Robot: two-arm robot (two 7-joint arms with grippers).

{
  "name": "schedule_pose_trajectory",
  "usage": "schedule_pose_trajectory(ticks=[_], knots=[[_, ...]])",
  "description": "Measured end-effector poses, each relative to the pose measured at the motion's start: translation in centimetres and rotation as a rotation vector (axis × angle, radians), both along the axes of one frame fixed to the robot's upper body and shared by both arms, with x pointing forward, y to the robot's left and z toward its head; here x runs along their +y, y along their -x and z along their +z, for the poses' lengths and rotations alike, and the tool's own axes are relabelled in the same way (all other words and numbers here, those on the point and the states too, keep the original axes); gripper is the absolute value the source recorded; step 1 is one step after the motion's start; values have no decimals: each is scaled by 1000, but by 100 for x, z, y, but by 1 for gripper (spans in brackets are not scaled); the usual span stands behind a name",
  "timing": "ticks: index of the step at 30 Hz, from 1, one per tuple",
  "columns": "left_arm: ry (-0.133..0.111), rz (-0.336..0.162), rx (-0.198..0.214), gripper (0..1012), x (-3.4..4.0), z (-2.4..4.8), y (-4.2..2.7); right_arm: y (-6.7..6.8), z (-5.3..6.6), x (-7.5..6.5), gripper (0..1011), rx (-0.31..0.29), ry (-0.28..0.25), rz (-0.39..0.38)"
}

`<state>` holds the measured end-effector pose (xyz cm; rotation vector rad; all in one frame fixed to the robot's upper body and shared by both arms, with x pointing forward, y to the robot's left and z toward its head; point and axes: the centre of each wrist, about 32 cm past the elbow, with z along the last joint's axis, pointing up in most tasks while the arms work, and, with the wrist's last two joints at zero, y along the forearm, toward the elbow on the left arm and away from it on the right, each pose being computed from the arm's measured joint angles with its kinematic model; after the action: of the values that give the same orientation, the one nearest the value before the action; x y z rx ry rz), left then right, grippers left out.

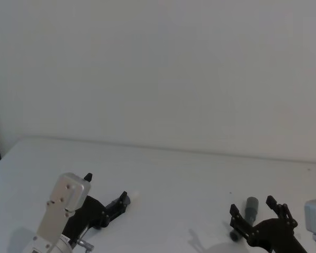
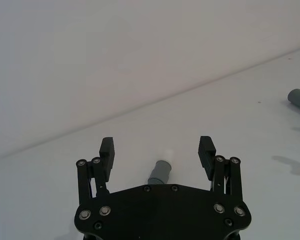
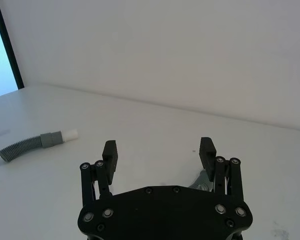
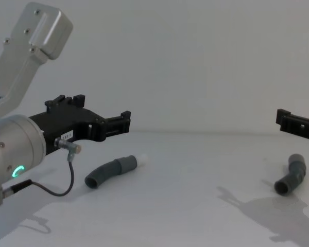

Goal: Use both hands to pick up one end of the pipe from the table, align the ends, and insert them.

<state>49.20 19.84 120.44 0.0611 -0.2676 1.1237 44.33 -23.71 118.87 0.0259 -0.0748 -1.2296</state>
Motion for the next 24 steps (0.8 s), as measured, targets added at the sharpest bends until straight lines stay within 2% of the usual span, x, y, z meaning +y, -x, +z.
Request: schedule_pose_trajectory(ticks=[24], knots=[[0, 0, 0, 1002, 0, 0, 0, 0, 0, 0, 1000, 0, 0, 0]])
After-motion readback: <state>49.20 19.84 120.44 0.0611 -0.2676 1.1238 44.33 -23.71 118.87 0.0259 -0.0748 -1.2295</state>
